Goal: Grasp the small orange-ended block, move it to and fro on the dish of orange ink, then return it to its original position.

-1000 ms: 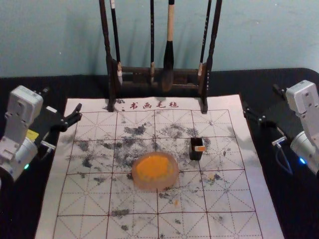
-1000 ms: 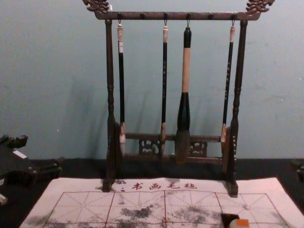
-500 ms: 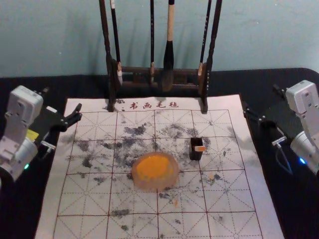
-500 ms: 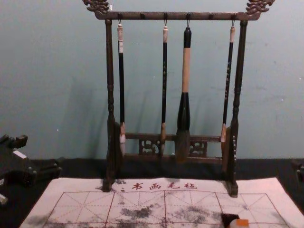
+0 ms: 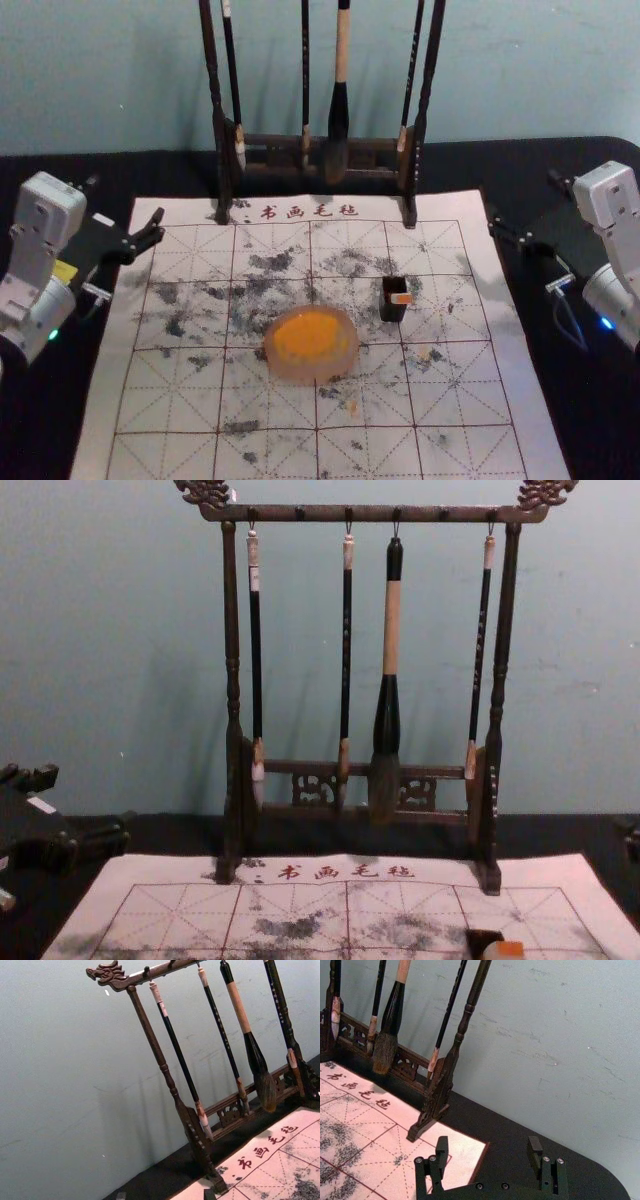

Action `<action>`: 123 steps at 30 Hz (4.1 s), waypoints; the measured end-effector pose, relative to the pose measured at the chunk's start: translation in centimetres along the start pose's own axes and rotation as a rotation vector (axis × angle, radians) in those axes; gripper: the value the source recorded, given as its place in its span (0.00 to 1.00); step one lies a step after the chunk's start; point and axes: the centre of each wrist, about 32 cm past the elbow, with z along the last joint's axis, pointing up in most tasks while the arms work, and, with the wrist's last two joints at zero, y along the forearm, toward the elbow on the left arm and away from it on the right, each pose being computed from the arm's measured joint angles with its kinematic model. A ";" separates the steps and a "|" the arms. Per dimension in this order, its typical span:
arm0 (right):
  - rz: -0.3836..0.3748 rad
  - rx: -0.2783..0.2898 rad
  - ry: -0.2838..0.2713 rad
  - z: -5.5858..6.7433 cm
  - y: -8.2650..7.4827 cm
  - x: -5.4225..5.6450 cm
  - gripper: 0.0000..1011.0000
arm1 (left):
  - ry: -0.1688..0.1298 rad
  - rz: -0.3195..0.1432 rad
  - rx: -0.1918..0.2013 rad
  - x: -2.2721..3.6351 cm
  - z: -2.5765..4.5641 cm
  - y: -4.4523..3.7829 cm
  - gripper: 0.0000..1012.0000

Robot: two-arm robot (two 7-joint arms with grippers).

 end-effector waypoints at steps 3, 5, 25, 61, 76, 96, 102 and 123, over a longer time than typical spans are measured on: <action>0.000 0.000 0.000 0.0 0.0 0.0 0.99 | 0.000 0.000 0.000 0.00 0.00 0.00 0.99; 0.000 0.000 0.000 0.0 0.0 0.0 0.99 | 0.000 0.000 0.000 0.00 0.00 0.00 0.99; 0.251 0.098 0.078 0.4 -1.2 1.0 0.99 | 0.000 0.000 0.000 0.00 0.00 0.00 0.99; 0.880 0.148 -0.239 -0.2 5.0 2.9 0.99 | 0.000 0.000 0.000 0.00 0.00 0.00 0.99; 0.853 0.172 -0.244 -1.1 6.4 2.5 0.99 | 0.000 0.000 0.000 0.00 0.00 0.00 0.99; 0.889 0.179 -0.224 -1.1 6.2 2.5 0.99 | 0.000 0.000 0.000 0.00 0.00 0.00 0.99; 0.902 0.175 -0.223 -1.1 6.1 2.4 0.99 | 0.000 0.000 0.000 0.00 0.00 0.00 0.99; 0.894 0.169 -0.225 -1.0 5.9 2.4 0.99 | 0.000 0.000 0.000 0.00 0.00 0.00 0.99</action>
